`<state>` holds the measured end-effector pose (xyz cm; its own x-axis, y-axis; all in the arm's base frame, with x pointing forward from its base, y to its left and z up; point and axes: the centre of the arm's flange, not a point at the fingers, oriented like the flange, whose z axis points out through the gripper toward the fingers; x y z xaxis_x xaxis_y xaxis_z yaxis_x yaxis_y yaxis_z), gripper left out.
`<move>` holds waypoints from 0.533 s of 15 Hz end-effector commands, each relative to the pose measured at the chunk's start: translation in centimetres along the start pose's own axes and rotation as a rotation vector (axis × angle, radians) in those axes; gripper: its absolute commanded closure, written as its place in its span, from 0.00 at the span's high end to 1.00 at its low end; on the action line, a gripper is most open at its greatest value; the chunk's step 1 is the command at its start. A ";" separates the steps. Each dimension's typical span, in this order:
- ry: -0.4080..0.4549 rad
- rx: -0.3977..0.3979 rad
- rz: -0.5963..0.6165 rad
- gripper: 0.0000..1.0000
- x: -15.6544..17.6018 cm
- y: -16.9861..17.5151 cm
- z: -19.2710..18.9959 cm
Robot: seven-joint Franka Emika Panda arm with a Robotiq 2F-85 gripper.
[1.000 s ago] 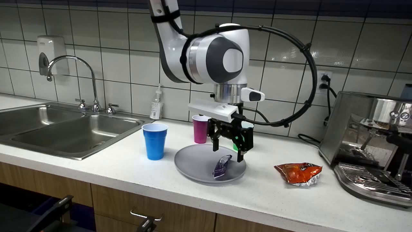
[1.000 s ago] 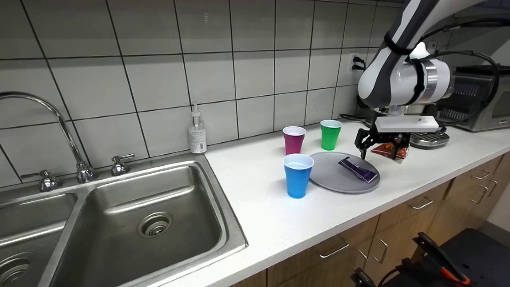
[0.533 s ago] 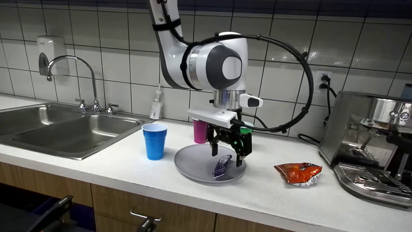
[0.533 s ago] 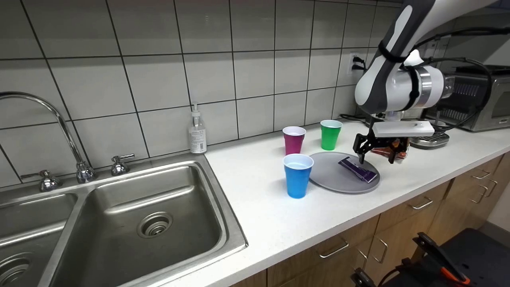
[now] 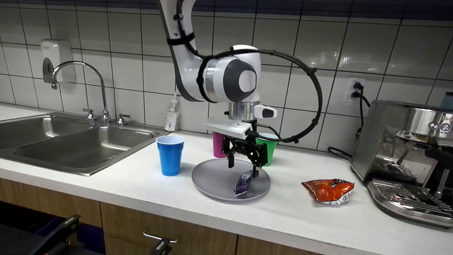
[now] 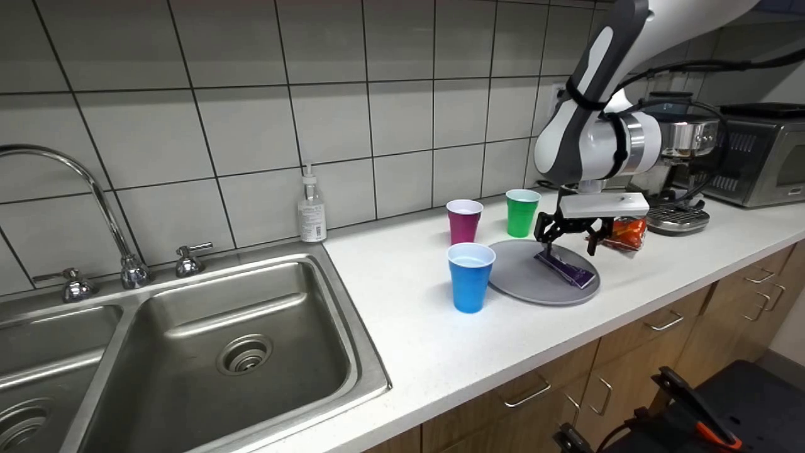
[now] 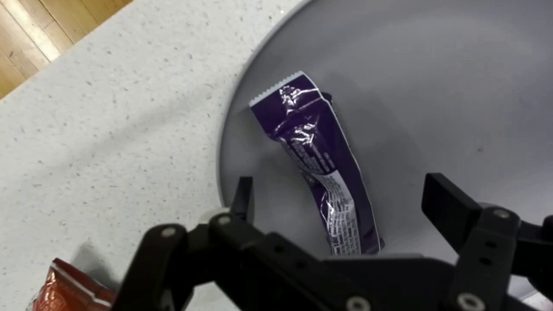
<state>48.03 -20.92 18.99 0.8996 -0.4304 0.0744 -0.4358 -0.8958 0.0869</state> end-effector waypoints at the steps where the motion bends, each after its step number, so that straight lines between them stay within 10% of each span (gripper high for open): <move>1: -0.001 -0.014 0.018 1.00 1.6 -0.5 0.7; 8: -0.010 -0.022 0.017 1.00 1.9 -0.3 1.7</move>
<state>49.18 -21.36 17.54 0.8988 -0.4331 0.0677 -0.4381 -0.8932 0.1016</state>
